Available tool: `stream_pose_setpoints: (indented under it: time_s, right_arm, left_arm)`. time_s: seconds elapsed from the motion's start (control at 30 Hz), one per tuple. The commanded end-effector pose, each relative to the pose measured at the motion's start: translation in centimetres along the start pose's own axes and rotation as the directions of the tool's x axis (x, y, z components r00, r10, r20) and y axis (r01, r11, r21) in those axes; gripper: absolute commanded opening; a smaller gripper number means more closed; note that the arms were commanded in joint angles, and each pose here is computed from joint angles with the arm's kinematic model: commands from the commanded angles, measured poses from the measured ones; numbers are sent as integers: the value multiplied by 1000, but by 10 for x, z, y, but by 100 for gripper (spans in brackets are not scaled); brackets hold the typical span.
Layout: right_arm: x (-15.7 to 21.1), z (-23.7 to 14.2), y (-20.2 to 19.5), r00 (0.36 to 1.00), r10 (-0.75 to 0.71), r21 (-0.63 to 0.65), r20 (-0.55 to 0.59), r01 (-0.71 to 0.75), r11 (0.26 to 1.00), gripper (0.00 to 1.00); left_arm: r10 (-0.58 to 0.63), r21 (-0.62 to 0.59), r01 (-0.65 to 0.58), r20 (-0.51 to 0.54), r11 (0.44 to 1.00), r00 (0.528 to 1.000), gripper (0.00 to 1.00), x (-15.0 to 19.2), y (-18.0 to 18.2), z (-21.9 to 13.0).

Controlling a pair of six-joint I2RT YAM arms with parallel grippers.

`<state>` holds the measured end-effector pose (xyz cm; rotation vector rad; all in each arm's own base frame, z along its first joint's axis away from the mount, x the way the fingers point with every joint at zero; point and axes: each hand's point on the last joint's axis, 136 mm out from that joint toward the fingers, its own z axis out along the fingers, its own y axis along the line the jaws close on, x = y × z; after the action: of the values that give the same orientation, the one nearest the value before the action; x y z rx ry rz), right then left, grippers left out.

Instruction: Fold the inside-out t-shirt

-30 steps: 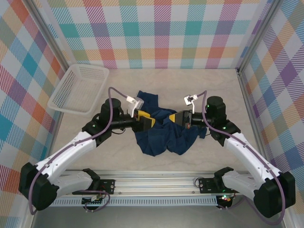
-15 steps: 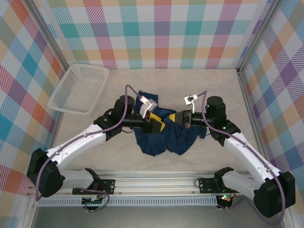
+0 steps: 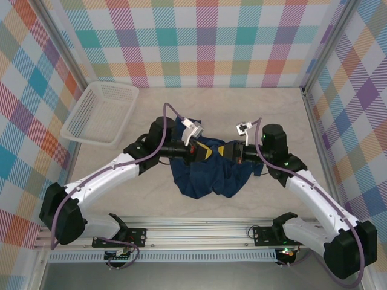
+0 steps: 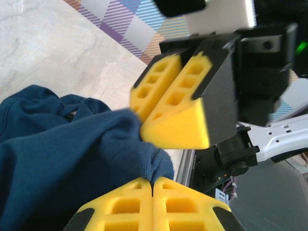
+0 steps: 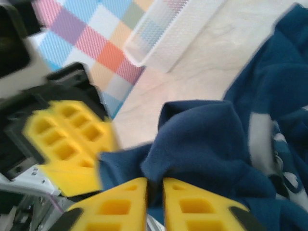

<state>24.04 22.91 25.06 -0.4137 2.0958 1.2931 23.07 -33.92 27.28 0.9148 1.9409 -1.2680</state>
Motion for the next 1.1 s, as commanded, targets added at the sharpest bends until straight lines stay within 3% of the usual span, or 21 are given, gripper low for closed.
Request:
stream_pose_setpoints:
  time_s: [0.0,0.07,0.2,0.37,0.53,0.63,0.73,0.8,0.87,0.97,1.03,1.07]
  right_arm:
    - [-11,-14,-14,997,-73,157,37,67,985,29]
    - [-16,-20,-10,993,-110,179,51,99,979,37]
    - [-16,-32,-5,983,-180,214,33,169,962,42]
    - [-10,-31,14,967,-246,125,63,237,963,46]
    - [-8,-14,40,929,-355,30,102,354,935,60]
    - [-9,1,35,917,-388,43,89,386,921,70]
    - [-13,12,30,914,-394,40,97,392,919,73]
    - [-17,18,27,914,-393,45,100,390,920,65]
    - [-13,20,23,914,-397,44,88,394,918,38]
    - [-3,17,18,913,-399,47,84,396,917,11]
    - [3,13,17,913,-399,35,88,398,917,0]
    - [4,10,18,914,-393,20,98,393,919,0]
  left_arm:
    - [65,22,-68,117,997,991,0,-47,-33,-23]
    - [42,-19,-40,104,999,994,0,-53,-36,-26]
    - [-70,-162,74,33,984,997,0,-56,-27,-29]
    - [-227,-293,198,-69,935,971,0,-49,-16,-28]
    - [-266,-243,237,-93,940,959,0,-51,-30,-19]
    - [-272,-164,254,-98,953,957,0,-55,-45,-17]
    - [-271,-102,261,-101,960,957,0,-57,-56,-16]
    - [-271,-85,263,-105,961,957,0,-57,-58,-15]
    - [-262,-93,253,-98,963,960,0,-58,-57,-16]
    - [-225,-141,215,-62,967,972,0,-60,-49,-22]
    - [-187,-164,179,-32,970,982,5,-62,-45,-27]
    - [-167,-176,161,-19,971,986,10,-61,-43,-28]
